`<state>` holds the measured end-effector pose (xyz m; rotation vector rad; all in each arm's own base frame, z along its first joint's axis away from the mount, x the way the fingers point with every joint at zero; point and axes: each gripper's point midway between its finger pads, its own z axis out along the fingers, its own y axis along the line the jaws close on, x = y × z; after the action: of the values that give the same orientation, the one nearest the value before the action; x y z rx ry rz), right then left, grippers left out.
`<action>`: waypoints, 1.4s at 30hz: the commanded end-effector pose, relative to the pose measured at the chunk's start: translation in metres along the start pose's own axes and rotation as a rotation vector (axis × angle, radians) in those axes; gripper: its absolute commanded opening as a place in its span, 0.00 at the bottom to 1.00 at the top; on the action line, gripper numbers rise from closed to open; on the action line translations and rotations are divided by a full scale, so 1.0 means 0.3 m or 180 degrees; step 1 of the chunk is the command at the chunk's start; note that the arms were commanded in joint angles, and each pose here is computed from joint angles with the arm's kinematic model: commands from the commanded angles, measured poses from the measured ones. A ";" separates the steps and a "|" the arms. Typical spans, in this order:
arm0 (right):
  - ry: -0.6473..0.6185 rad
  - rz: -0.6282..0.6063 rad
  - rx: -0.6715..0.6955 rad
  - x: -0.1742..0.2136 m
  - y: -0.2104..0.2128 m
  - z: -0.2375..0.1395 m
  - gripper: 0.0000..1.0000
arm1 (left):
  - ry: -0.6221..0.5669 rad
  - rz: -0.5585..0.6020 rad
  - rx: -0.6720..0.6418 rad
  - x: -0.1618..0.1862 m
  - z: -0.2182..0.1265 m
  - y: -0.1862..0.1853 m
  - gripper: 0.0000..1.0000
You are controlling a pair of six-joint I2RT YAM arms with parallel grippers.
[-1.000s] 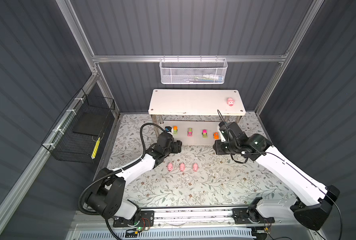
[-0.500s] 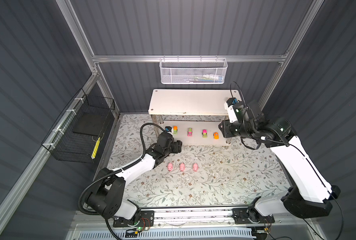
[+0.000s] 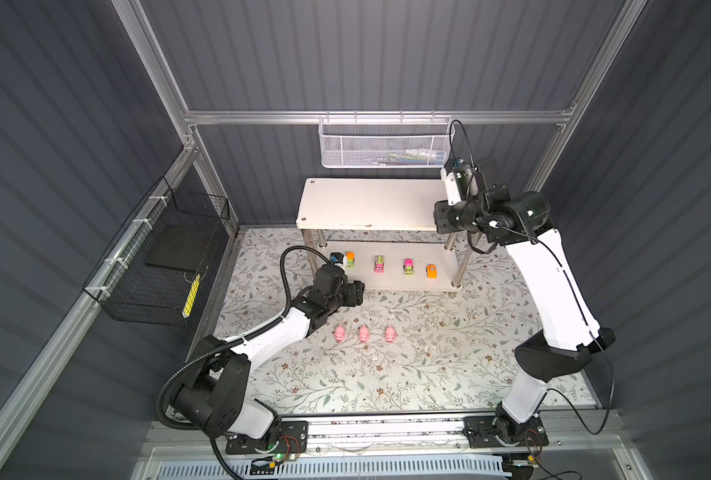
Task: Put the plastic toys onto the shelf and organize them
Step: 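Carry the pink pig with the right gripper up to the top shelf, then lower the held pig beside the first pig on the top shelf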
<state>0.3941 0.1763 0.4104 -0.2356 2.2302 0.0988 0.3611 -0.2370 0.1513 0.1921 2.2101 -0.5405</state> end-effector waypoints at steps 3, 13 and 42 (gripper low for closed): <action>-0.0076 0.0010 0.0029 -0.042 -0.033 0.036 0.36 | 0.0045 0.0012 0.0048 0.028 0.016 -0.002 0.74; -0.0078 0.0068 0.0006 -0.062 -0.042 0.126 0.36 | 0.0043 0.0041 0.0065 0.021 0.023 -0.008 0.74; -0.0004 0.0181 -0.0069 -0.067 -0.039 0.251 0.38 | 0.0071 0.0036 0.0073 0.037 0.032 -0.005 0.74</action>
<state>0.4607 0.1783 0.3759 -0.1978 2.2553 0.1376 0.3636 -0.2417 0.1491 0.2006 2.2027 -0.5599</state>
